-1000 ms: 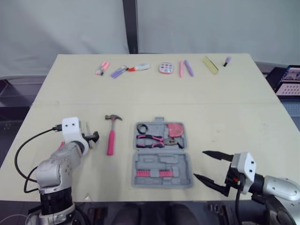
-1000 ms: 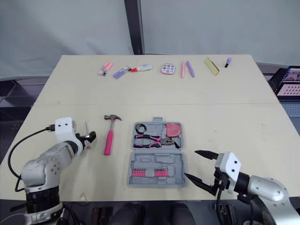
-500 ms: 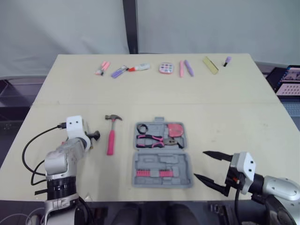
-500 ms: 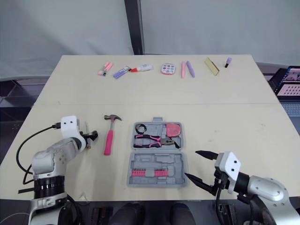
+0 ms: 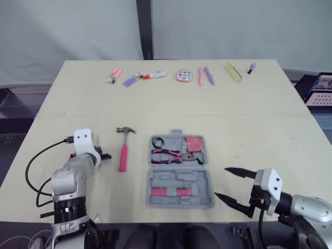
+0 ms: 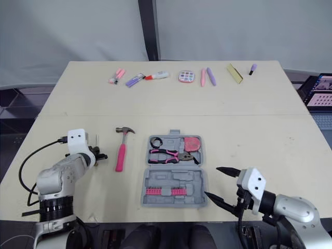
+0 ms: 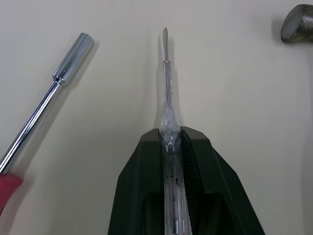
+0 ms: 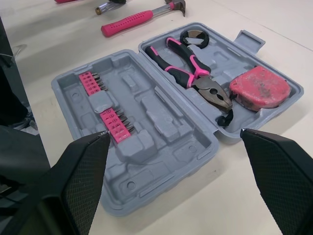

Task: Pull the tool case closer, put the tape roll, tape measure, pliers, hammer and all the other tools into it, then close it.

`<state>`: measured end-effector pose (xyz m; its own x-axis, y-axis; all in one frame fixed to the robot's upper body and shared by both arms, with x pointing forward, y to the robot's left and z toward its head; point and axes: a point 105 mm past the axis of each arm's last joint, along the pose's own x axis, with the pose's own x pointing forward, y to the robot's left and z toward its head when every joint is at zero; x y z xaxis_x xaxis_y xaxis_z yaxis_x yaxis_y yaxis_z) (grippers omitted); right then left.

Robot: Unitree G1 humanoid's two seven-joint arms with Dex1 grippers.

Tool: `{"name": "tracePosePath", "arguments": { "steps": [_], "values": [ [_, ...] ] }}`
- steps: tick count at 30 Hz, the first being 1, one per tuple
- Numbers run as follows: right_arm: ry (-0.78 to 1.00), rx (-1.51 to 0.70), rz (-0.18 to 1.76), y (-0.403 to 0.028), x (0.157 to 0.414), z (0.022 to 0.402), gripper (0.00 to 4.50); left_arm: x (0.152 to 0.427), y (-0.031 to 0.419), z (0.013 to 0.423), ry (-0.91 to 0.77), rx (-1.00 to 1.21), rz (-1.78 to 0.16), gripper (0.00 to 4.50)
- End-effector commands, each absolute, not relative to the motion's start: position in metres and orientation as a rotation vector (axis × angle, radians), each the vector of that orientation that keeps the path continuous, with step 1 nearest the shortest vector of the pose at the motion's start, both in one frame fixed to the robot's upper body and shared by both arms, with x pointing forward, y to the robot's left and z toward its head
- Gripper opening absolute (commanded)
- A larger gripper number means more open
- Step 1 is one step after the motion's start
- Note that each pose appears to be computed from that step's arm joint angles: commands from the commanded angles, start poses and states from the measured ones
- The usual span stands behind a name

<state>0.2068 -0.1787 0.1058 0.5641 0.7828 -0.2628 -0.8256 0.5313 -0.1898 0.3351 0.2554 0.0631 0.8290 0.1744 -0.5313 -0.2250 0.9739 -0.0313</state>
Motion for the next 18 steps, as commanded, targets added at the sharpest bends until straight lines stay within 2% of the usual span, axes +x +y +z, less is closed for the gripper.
{"name": "tracePosePath", "arguments": {
  "steps": [1, 5, 7, 13, 15, 18],
  "values": [
    [0.128, -0.328, 0.97, -0.177, 0.207, 0.113, 4.5, 0.329, 0.253, 0.052, 0.596, -0.097, 0.214, 0.02],
    [0.117, -0.328, 0.962, -0.178, 0.208, 0.115, 4.5, 0.331, 0.259, 0.066, 0.552, -0.047, 0.189, 0.02],
    [0.104, -0.324, 0.956, -0.179, 0.209, 0.117, 4.5, 0.331, 0.26, 0.079, 0.518, 0.041, 0.102, 0.02],
    [0.082, -0.309, 0.938, -0.186, 0.209, 0.12, 4.5, 0.311, 0.211, 0.115, 0.436, 0.191, -0.49, 0.02],
    [0.077, -0.317, 0.948, -0.187, 0.209, 0.121, 4.5, 0.294, 0.19, 0.122, 0.427, 0.314, -0.706, 0.02],
    [0.068, -0.328, 0.98, -0.187, 0.209, 0.121, 4.5, 0.278, 0.172, 0.12, 0.428, 0.481, -0.905, 0.02]
  ]
}}
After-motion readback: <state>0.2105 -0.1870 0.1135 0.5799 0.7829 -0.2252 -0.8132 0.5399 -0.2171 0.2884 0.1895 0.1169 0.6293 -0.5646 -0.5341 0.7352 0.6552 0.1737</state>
